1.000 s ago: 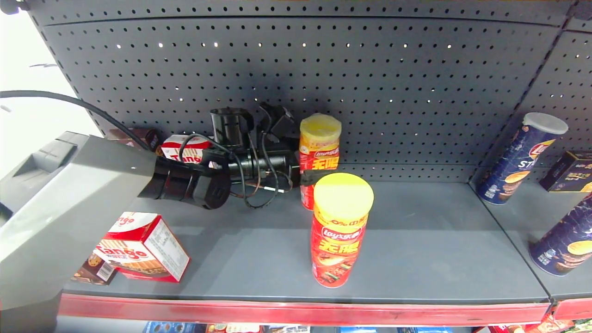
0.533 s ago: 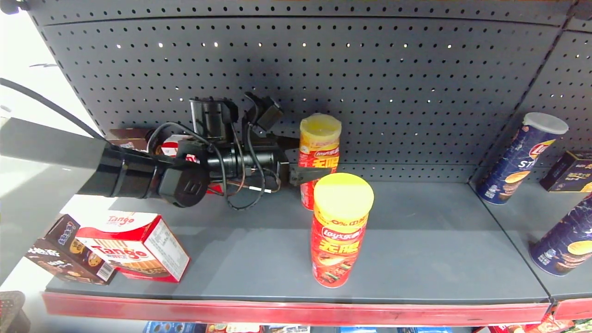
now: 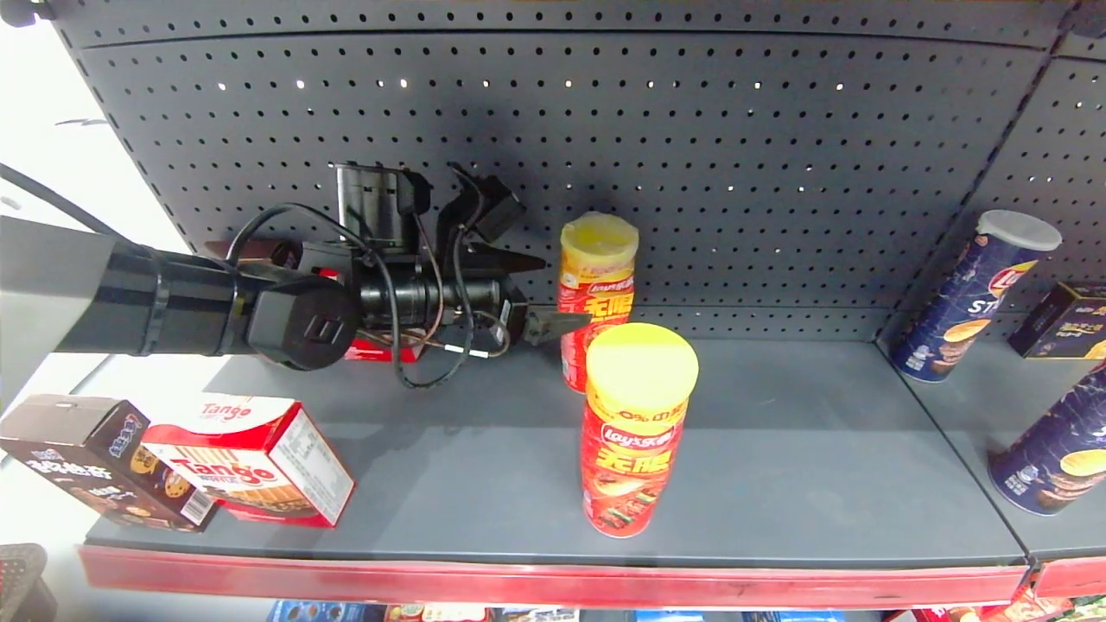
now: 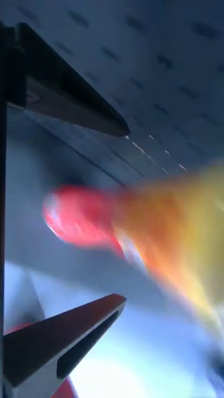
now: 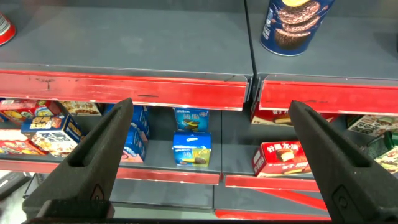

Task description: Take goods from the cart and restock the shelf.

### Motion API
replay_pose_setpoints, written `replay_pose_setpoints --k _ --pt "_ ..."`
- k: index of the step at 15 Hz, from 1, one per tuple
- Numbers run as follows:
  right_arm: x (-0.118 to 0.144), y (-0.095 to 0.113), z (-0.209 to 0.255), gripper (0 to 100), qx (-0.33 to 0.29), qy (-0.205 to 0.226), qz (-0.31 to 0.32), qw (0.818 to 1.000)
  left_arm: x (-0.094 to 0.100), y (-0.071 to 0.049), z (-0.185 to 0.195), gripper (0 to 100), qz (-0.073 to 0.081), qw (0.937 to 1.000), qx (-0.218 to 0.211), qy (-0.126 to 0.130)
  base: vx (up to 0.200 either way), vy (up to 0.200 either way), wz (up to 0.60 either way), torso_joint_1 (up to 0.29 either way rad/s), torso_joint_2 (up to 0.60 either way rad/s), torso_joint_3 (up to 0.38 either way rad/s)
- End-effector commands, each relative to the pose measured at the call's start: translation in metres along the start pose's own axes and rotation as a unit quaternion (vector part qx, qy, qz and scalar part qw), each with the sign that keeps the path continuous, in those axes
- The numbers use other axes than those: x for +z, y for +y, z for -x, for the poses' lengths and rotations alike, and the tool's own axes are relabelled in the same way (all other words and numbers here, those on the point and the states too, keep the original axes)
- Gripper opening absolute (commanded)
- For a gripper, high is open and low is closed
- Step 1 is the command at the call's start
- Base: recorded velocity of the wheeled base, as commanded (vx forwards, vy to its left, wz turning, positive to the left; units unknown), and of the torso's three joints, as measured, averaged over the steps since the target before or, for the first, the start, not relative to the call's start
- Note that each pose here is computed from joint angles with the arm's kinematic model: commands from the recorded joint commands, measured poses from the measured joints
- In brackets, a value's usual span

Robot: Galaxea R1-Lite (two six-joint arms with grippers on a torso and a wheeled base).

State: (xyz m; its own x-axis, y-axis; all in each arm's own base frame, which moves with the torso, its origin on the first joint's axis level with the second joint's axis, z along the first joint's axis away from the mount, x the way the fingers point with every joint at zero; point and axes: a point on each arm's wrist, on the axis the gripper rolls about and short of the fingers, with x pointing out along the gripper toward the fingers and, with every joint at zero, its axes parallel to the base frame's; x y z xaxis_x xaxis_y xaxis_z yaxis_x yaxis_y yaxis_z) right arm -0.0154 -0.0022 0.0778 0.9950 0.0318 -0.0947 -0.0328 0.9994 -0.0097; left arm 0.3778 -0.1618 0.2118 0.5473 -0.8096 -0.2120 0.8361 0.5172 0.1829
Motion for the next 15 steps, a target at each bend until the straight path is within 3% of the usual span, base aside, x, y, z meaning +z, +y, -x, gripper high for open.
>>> replay_pose_setpoints --k 1,5,15 --pt "0.0 0.0 0.0 100 0.0 0.001 0.0 1.0 0.002 -0.001 0.001 100 -0.005 0.9999 0.01 0.005 0.0 0.0 0.0 0.0 0.0 0.0" --pt "0.0 0.0 0.0 100 0.0 0.001 0.0 1.0 0.008 0.003 0.0 100 -0.013 0.9986 0.051 0.006 0.0 0.0 0.0 0.0 0.0 0.0" --pt "0.0 0.0 0.0 100 0.0 0.001 0.0 1.0 0.008 0.018 0.003 100 -0.015 0.9946 0.102 0.012 0.0 0.0 0.0 0.0 0.0 0.0"
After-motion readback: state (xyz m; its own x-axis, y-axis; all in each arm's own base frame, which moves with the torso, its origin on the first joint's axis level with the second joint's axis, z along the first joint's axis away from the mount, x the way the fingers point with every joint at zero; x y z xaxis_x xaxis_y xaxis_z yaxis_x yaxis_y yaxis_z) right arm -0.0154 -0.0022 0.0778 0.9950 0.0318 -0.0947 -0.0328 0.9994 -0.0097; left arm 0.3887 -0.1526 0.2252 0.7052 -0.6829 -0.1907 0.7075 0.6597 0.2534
